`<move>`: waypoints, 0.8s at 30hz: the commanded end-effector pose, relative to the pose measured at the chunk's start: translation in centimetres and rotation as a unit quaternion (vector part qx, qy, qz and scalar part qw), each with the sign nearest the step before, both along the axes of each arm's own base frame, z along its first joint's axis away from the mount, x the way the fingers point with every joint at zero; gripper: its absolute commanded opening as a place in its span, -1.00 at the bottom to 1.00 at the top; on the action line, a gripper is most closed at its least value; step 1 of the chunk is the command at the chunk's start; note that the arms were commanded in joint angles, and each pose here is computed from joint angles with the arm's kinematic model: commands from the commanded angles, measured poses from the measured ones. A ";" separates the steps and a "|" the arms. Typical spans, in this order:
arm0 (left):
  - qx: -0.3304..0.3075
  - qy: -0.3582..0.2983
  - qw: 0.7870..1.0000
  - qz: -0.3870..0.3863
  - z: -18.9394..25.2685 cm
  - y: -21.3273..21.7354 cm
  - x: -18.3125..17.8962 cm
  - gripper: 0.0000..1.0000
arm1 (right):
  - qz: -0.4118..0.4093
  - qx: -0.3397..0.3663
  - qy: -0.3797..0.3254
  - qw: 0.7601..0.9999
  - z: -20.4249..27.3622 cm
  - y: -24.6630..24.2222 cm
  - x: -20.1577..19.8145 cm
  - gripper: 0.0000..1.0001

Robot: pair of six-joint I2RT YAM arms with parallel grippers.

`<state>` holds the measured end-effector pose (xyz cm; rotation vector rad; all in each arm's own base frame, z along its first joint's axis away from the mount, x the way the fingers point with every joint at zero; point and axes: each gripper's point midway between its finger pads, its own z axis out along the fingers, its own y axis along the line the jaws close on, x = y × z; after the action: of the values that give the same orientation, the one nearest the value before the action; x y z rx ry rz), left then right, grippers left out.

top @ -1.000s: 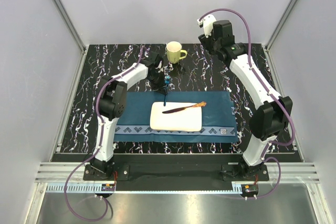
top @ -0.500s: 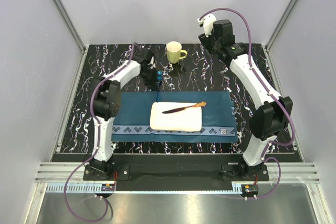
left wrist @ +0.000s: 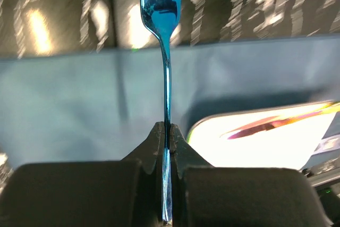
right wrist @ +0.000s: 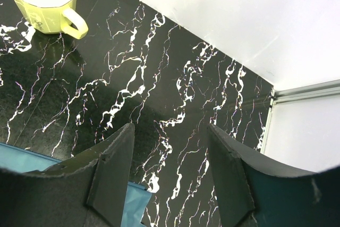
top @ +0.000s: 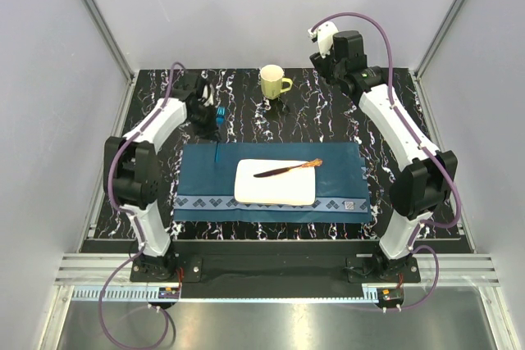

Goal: Set the dinner table for one person
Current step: Place the fork on the napkin.

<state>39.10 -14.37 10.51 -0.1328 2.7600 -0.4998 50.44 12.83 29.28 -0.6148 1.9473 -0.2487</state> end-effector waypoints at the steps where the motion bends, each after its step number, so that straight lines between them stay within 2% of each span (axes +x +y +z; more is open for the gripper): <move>1: 0.030 -0.001 0.999 -0.018 0.1 1.8 -2.1 -1.00 | 0.006 0.007 -0.022 1.000 1.7 0.5 0.4 0.27; 17: 0.006 -0.014 1.000 -0.016 -1.8 2.5 -9.3 -1.00 | 0.016 0.003 -0.018 1.000 1.2 0.9 0.7 0.27; 24: -0.009 -0.013 1.000 -0.018 -3.3 2.2 -9.9 -1.00 | 0.019 0.007 -0.024 1.000 1.9 1.3 0.3 0.27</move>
<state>27.49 -11.24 6.43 -0.0970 2.8286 -0.4622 50.80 13.10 28.16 -0.6400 1.9631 -0.2536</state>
